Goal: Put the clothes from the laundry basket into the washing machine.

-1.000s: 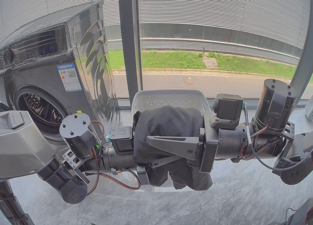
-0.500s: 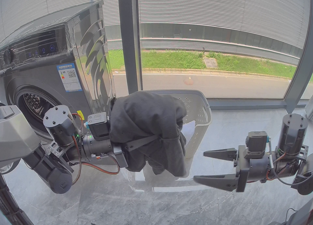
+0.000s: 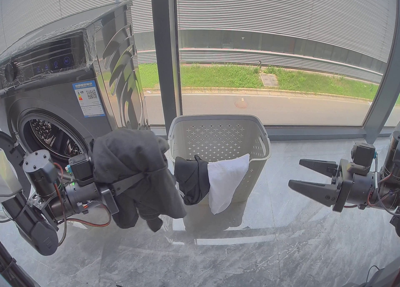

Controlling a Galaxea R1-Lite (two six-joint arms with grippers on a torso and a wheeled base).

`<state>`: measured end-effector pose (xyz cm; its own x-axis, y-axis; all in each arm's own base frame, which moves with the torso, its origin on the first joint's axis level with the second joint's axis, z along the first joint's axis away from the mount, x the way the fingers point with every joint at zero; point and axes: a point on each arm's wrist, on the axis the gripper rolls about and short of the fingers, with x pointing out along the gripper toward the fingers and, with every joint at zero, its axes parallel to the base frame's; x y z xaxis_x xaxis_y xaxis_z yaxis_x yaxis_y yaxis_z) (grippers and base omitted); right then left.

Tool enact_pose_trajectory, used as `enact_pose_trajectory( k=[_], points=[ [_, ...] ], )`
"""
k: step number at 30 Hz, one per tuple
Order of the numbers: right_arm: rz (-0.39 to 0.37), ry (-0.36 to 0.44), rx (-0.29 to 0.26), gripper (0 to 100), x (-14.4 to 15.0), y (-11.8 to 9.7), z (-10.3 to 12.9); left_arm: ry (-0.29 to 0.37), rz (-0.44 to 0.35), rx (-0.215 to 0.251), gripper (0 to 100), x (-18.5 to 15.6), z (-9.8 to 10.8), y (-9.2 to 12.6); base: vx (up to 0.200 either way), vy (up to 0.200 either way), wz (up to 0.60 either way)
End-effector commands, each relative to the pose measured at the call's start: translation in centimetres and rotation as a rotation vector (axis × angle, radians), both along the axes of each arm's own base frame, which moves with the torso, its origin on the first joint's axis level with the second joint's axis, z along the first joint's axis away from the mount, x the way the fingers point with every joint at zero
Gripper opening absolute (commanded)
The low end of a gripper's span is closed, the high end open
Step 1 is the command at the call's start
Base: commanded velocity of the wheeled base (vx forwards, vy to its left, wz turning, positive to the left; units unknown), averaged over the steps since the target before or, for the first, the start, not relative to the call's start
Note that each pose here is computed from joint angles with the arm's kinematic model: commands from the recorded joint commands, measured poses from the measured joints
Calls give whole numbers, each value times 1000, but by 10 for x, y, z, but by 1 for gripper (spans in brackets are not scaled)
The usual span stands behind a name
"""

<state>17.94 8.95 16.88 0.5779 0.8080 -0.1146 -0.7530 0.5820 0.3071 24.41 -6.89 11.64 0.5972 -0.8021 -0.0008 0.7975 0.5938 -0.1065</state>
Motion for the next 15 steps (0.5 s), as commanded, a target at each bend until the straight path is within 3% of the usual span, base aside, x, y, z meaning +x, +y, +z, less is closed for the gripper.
enact_pose_trajectory(
  k=[1,2,5,6,7,9,15],
  points=[
    [-97,-65,19,100,6,-19,15,103,203,-13,0,-34,-6,35,0,0,0],
    [-97,-65,19,100,6,-19,15,103,203,-13,0,-34,-6,35,0,0,0],
    [-119,-83,25,100,5,-24,18,163,330,-11,0,-61,-11,55,0,0,0],
    [-119,-83,25,100,5,-24,18,163,330,-11,0,-61,-11,55,0,0,0],
    [-122,-87,28,100,4,-25,20,160,391,-16,0,-64,-8,66,0,0,0],
    [-126,-87,26,100,4,-26,19,153,438,-10,0,-64,-8,75,0,0,0],
    [-128,-87,26,100,5,-26,19,136,479,29,0,-63,-11,84,0,0,0]
  ],
)
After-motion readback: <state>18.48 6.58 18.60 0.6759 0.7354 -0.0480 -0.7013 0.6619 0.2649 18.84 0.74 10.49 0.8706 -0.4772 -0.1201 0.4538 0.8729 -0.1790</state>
